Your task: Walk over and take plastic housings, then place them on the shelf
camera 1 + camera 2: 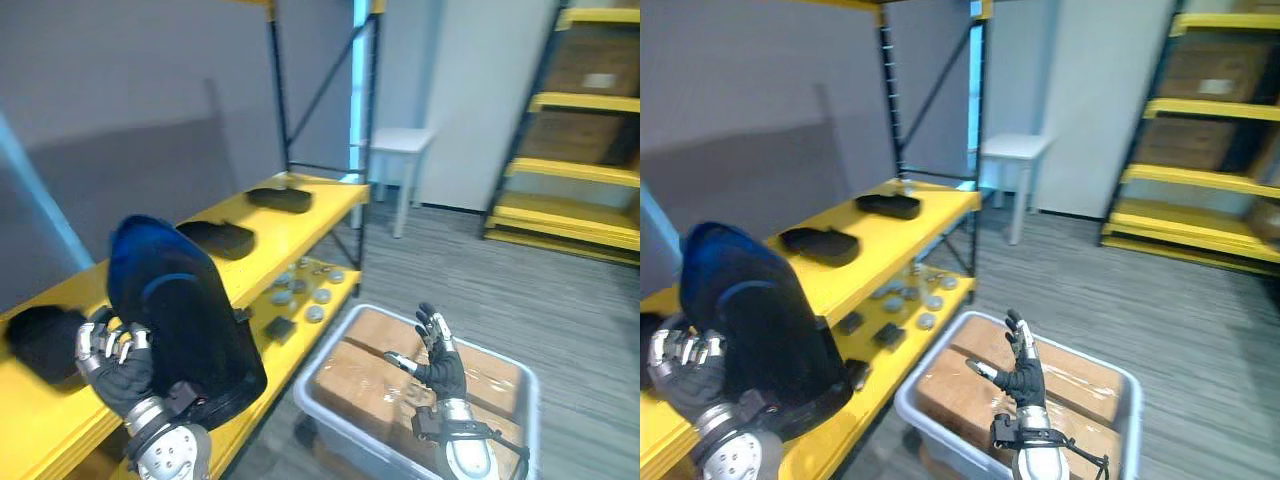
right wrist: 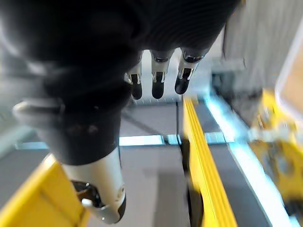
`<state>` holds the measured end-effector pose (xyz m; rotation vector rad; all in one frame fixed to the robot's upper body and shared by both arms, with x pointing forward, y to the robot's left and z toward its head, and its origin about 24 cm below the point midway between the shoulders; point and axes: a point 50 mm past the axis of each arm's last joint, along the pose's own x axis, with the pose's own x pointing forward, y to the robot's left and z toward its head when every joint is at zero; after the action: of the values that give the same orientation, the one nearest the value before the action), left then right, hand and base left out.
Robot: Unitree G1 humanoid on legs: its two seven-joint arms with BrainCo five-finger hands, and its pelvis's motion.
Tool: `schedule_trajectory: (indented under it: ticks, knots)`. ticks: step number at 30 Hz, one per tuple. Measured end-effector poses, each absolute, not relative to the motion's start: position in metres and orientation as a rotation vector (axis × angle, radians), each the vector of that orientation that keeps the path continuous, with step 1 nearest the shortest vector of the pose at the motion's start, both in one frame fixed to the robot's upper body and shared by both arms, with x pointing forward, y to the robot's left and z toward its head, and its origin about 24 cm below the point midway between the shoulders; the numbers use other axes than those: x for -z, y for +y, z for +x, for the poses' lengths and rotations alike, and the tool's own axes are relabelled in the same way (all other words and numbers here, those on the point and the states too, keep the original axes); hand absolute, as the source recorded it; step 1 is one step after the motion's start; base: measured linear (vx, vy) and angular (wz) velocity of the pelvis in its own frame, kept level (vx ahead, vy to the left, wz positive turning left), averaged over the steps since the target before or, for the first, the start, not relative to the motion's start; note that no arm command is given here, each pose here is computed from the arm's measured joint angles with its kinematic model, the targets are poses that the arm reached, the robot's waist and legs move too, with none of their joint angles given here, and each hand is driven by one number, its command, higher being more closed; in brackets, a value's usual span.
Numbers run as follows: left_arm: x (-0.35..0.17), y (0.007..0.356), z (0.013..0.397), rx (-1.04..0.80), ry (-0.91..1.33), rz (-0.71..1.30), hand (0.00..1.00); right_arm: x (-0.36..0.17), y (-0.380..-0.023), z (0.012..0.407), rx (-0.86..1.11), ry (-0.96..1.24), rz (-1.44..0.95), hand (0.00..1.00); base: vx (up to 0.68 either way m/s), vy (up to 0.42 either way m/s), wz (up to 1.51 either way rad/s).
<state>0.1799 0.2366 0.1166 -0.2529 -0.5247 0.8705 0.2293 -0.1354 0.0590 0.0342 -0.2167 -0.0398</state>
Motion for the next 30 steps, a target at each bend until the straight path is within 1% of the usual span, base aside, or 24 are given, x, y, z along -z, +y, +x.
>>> schedule_trajectory:
  ticks: [4, 7, 10, 12, 14, 17, 18, 19, 24, 26, 30]
  knots:
    - [-0.121, 0.243, 0.173, -0.872, -0.575, -0.289, 1.0, -0.068, -0.139, 0.243, 0.056, -0.254, 0.023, 0.0, 0.1, 0.063, 1.66]
    - [-0.129, 0.243, 0.165, -0.826, -0.615, -0.321, 1.0, -0.064, -0.146, 0.24, 0.089, -0.23, 0.023, 0.0, 0.24, 0.117, 1.25]
    - [-0.134, 0.243, 0.164, -0.798, -0.64, -0.35, 1.0, -0.061, -0.143, 0.239, 0.119, -0.209, 0.07, 0.0, 0.27, 0.147, 0.92]
    - [-0.135, 0.24, 0.167, -0.75, -0.638, -0.366, 1.0, -0.058, -0.145, 0.238, 0.129, -0.191, 0.069, 0.0, 0.36, 0.289, 1.14]
    - [-0.146, 0.237, 0.176, -0.691, -0.695, -0.386, 1.0, -0.055, -0.148, 0.236, 0.15, -0.173, 0.08, 0.0, 0.25, 0.237, 1.4]
    - [-0.157, 0.233, 0.184, -0.627, -0.736, -0.393, 1.0, -0.054, -0.143, 0.234, 0.145, -0.166, 0.112, 0.0, 0.28, 0.003, 1.78]
    - [-0.161, 0.218, 0.194, -0.464, -0.735, -0.412, 1.0, -0.037, -0.147, 0.217, 0.157, -0.092, 0.115, 0.0, 0.46, -0.181, 2.11]
    - [-0.159, 0.215, 0.195, -0.443, -0.724, -0.417, 1.0, -0.034, -0.146, 0.216, 0.156, -0.08, 0.118, 0.0, 0.44, -0.202, 1.8]
    - [-0.155, 0.205, 0.195, -0.366, -0.701, -0.435, 1.0, -0.035, -0.144, 0.215, 0.14, -0.081, 0.121, 0.0, 0.12, -0.087, -0.14]
    - [-0.149, 0.199, 0.195, -0.327, -0.667, -0.516, 1.0, -0.036, -0.145, 0.215, 0.115, -0.087, 0.102, 0.0, 0.14, -0.036, 0.14]
    - [-0.149, 0.197, 0.201, -0.314, -0.668, -0.568, 1.0, -0.05, -0.148, 0.223, 0.083, -0.153, 0.069, 0.0, 0.07, 0.036, 0.2]
